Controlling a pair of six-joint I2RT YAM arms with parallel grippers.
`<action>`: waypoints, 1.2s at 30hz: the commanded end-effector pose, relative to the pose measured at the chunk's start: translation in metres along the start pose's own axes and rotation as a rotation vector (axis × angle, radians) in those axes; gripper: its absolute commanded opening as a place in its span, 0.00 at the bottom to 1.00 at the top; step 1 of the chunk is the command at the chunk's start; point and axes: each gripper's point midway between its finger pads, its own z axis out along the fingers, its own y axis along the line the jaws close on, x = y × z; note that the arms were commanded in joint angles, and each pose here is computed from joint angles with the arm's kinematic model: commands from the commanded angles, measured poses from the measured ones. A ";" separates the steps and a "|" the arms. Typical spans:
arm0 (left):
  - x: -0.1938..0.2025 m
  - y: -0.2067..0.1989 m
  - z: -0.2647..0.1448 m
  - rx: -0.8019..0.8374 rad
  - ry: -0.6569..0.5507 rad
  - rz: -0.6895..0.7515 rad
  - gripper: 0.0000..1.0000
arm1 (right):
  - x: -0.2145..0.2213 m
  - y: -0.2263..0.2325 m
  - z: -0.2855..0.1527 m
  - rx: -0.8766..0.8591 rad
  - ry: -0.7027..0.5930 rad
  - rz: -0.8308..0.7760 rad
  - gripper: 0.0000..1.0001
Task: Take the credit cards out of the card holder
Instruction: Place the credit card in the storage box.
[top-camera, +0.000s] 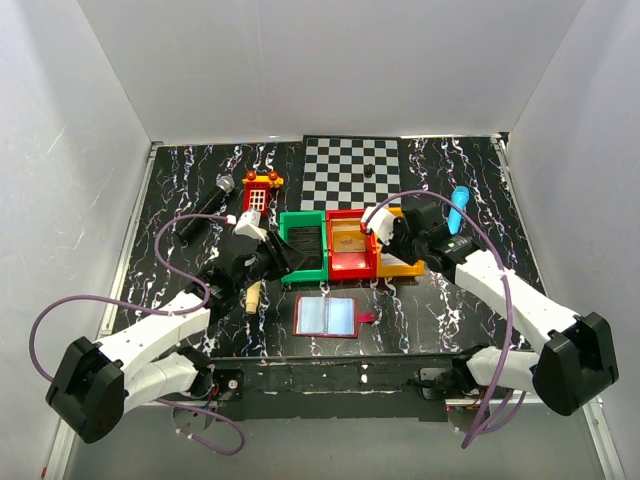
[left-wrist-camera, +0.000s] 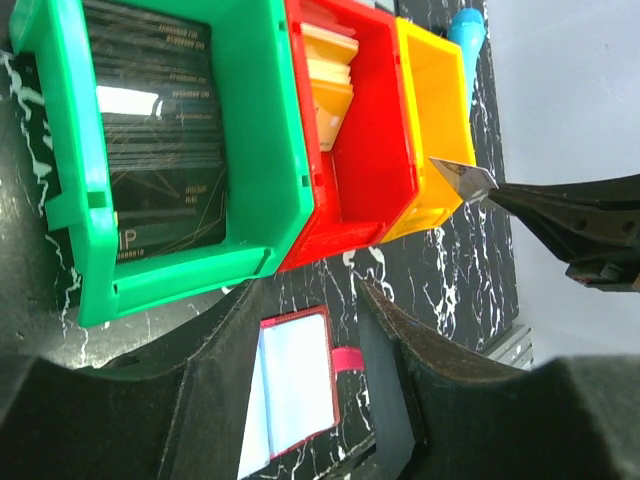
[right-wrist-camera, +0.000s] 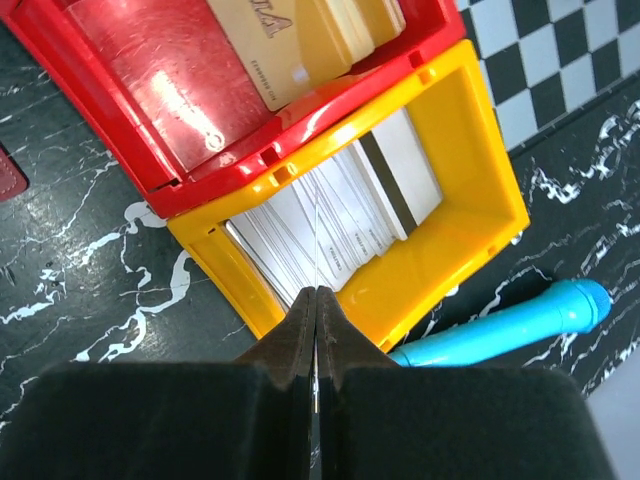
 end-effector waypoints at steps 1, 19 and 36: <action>0.007 -0.005 -0.001 0.057 0.037 -0.040 0.42 | -0.009 0.001 0.005 -0.092 -0.037 -0.085 0.01; 0.018 -0.005 0.011 0.071 0.102 -0.009 0.41 | 0.018 0.001 0.026 -0.129 -0.039 -0.202 0.01; 0.030 0.003 0.023 0.028 0.172 -0.018 0.38 | 0.019 0.025 0.035 -0.311 -0.097 -0.170 0.01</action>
